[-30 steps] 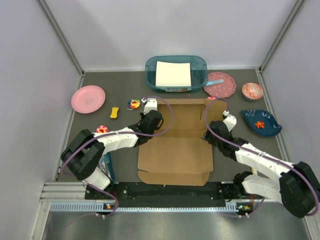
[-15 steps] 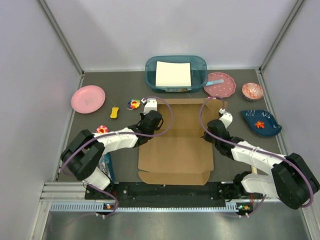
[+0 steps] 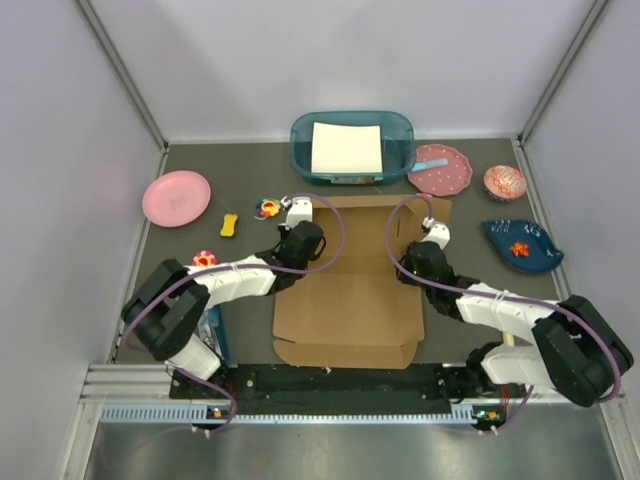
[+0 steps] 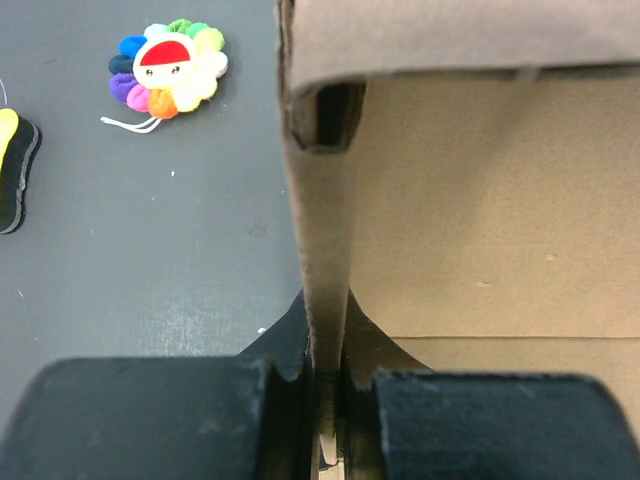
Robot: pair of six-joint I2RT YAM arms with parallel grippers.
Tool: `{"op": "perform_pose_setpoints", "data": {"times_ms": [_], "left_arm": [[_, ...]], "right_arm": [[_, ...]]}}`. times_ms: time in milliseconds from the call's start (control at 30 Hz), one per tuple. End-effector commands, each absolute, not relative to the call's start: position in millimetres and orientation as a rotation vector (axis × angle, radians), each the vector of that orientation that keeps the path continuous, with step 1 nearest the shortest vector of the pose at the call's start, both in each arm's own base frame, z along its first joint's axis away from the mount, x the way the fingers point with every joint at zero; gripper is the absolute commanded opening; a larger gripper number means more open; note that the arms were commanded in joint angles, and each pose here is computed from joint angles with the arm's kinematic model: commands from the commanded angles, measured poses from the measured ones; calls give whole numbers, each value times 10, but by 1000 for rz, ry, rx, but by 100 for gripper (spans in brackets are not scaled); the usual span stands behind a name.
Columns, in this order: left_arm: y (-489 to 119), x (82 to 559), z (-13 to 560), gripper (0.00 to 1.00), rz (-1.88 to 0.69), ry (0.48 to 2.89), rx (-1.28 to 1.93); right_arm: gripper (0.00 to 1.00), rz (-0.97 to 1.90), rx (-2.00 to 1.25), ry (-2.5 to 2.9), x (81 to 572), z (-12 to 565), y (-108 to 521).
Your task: Fold the paper box
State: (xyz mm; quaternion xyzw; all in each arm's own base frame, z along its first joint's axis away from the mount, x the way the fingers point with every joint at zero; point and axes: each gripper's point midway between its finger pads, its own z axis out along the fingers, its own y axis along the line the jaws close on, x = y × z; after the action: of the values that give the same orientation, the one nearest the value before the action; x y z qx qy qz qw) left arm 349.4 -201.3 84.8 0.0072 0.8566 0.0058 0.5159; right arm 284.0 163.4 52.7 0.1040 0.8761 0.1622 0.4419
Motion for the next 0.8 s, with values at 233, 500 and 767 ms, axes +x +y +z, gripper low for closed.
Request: {"op": "perform_pose_setpoints", "data": {"times_ms": [233, 500, 767], "left_arm": [[-1944, 3400, 673, 0, 57, 2101, 54], [-1903, 3408, 708, 0, 76, 2081, 56], [-1911, 3425, 761, 0, 60, 2049, 64]], "right_arm": [[39, 490, 64, 2127, 2836, 977, 1955], [61, 254, 131, 1894, 2811, 1961, 1260], [60, 188, 438, 1781, 3004, 2015, 504]]}}
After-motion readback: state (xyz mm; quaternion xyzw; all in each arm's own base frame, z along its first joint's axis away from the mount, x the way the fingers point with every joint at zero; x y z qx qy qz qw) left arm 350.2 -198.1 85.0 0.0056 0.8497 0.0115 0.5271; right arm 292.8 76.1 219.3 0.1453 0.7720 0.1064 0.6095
